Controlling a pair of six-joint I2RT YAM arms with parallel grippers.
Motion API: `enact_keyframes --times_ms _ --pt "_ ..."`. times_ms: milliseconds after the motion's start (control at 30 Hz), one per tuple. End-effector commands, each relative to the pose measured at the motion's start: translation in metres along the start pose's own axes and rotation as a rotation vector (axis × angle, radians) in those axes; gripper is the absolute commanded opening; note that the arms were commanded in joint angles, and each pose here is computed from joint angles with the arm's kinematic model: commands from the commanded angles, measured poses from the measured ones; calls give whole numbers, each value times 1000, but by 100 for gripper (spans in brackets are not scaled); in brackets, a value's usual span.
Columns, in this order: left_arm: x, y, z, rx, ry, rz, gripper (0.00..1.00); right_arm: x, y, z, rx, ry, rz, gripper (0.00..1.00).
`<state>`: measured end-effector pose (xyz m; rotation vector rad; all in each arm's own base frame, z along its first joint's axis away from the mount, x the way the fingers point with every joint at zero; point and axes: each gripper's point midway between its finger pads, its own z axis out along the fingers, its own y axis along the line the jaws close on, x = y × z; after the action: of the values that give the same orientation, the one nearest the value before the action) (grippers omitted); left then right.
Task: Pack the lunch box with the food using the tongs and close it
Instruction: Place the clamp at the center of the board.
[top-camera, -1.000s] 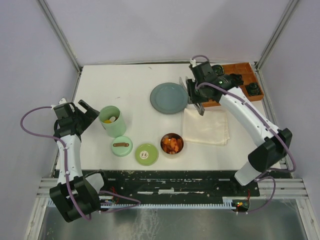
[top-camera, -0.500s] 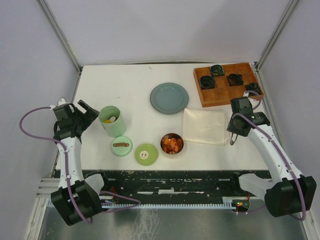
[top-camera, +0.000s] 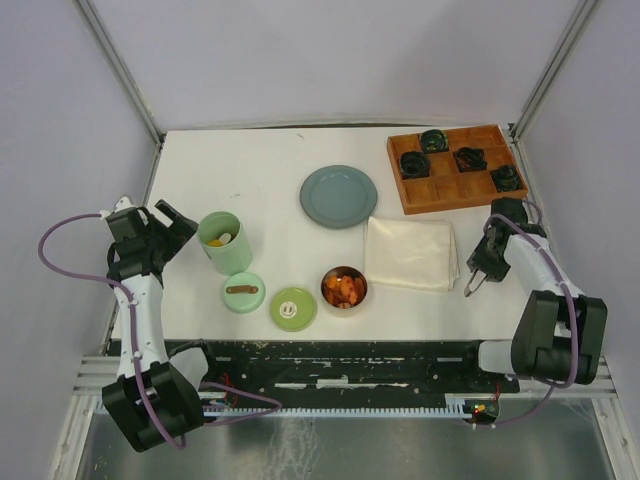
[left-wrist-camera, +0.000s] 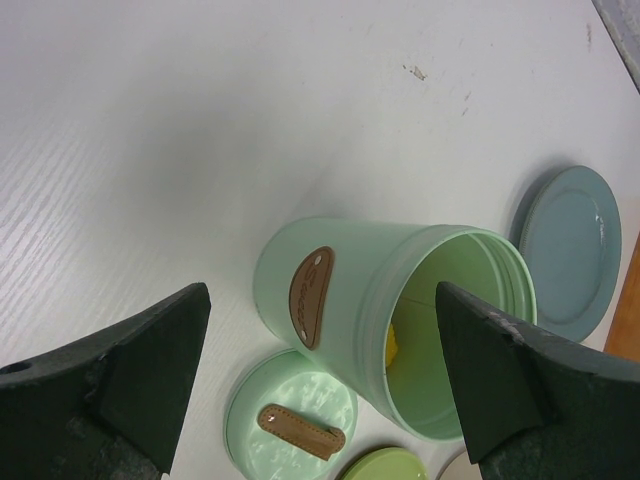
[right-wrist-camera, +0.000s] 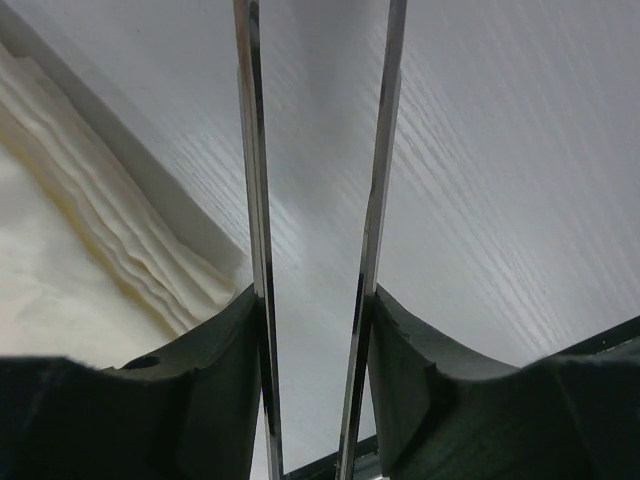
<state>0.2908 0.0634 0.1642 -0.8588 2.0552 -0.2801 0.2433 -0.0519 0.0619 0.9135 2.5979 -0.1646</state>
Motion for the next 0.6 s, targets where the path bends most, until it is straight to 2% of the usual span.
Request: enact_keyframes --times_ms 0,100,367,567 --pt "-11 -5 -4 8 -52 -12 100 -4 -6 19 45 11 -35 50" --pt "-11 -5 -4 9 -49 -14 100 6 -3 24 32 63 -41 54" --pt "-13 -3 -6 -9 -57 -13 100 18 -4 37 40 90 -15 56" --pt "-26 10 -23 -105 -140 -27 99 14 -9 33 56 61 -3 61"
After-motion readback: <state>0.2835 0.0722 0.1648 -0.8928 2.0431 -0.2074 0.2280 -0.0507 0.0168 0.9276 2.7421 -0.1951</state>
